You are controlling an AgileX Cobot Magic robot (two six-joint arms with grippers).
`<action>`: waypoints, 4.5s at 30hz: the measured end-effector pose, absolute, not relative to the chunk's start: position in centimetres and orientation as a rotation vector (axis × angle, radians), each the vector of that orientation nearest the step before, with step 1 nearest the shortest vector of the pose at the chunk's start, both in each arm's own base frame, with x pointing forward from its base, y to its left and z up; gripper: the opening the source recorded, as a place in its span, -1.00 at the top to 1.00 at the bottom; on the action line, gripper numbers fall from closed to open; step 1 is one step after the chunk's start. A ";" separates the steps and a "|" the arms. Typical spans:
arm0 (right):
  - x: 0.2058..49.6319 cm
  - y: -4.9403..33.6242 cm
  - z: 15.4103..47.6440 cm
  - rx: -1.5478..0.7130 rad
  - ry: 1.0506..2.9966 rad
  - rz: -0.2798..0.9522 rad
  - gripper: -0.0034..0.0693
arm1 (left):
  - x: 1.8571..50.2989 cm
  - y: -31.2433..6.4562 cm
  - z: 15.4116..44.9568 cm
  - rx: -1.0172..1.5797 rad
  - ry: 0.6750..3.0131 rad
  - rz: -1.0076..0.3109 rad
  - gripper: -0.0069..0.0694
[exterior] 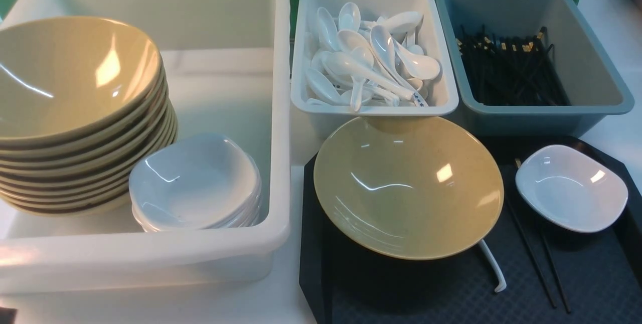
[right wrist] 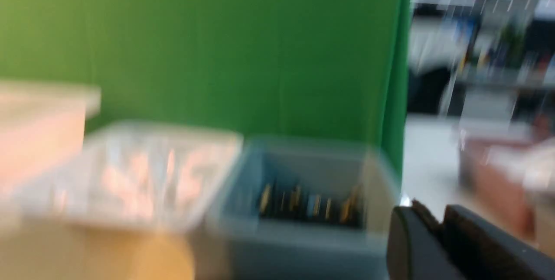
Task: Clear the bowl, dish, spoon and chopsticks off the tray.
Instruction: Use the left arm to grab the yellow noodle bowl on the left
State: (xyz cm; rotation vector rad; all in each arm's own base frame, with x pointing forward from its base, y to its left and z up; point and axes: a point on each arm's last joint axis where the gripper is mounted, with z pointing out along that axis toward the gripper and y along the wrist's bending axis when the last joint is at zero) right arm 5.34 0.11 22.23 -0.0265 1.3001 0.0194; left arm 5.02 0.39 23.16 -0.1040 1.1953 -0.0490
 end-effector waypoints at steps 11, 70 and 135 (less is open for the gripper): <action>3.9 -0.2 25.1 0.192 0.929 0.360 0.53 | 3.1 0.4 27.1 -0.189 0.813 -0.295 0.84; 23.5 5.6 25.0 -0.201 2.511 0.690 -0.33 | 9.7 -6.9 37.4 0.566 2.095 -0.711 0.84; 9.3 1.8 26.9 -0.219 2.208 0.146 0.81 | 36.0 -29.4 26.1 1.215 2.602 -0.209 -0.07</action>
